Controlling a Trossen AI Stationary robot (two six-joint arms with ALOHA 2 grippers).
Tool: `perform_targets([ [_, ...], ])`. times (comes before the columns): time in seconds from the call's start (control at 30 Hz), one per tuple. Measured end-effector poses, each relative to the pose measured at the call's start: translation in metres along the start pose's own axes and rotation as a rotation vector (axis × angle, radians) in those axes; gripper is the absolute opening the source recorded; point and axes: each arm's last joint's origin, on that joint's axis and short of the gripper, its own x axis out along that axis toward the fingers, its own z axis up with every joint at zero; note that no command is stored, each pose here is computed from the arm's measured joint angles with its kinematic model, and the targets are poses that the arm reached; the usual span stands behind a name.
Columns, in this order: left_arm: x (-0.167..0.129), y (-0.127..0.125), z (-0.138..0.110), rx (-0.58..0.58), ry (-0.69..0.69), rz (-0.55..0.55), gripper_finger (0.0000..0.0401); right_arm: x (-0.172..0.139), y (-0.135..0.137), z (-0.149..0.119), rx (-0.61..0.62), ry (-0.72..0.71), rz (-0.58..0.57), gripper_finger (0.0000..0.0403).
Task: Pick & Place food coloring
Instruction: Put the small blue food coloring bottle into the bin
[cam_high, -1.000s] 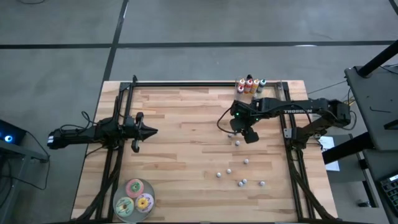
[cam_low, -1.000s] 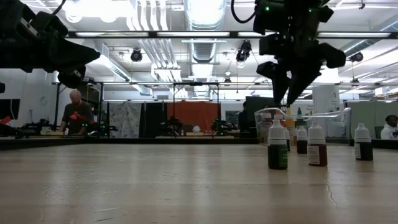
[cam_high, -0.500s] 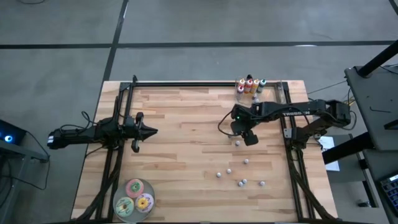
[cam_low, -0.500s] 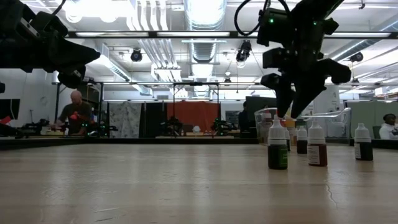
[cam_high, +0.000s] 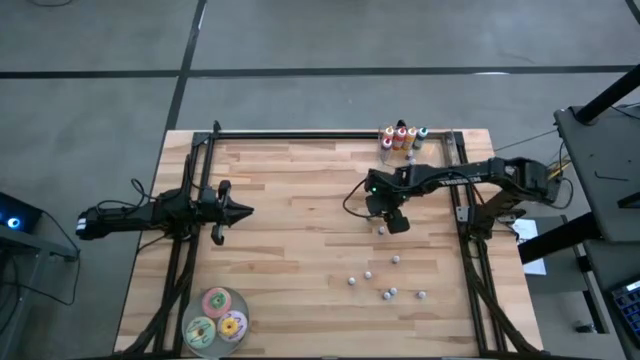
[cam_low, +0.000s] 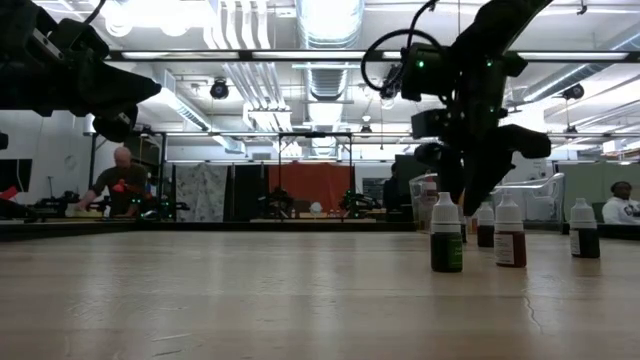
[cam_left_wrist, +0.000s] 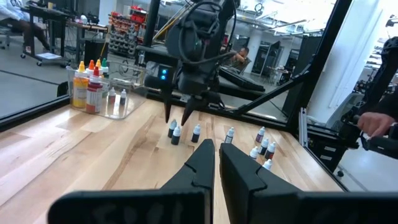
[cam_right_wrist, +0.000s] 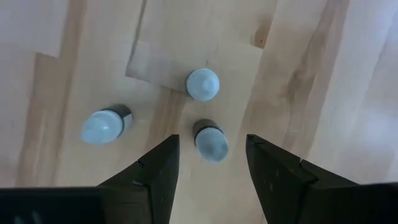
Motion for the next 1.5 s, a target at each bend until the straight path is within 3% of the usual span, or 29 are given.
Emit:
perform_targets([
  [0.4,0.0,0.0,0.0,0.0,0.0,0.0,0.0,0.008,-0.003,0.001,0.004,0.017,0.006,0.0169],
  [1.03,0.0,0.0,0.0,0.0,0.0,0.0,0.0,0.008,-0.003,0.001,-0.001,0.013,0.011,0.0068],
  [1.3,0.0,0.0,0.0,0.0,0.0,0.0,0.0,0.006,-0.003,0.001,0.003,0.009,0.011,0.006],
  [1.5,0.0,0.0,0.0,0.0,0.0,0.0,0.0,-0.012,-0.008,0.005,0.041,-0.013,-0.005,0.006],
])
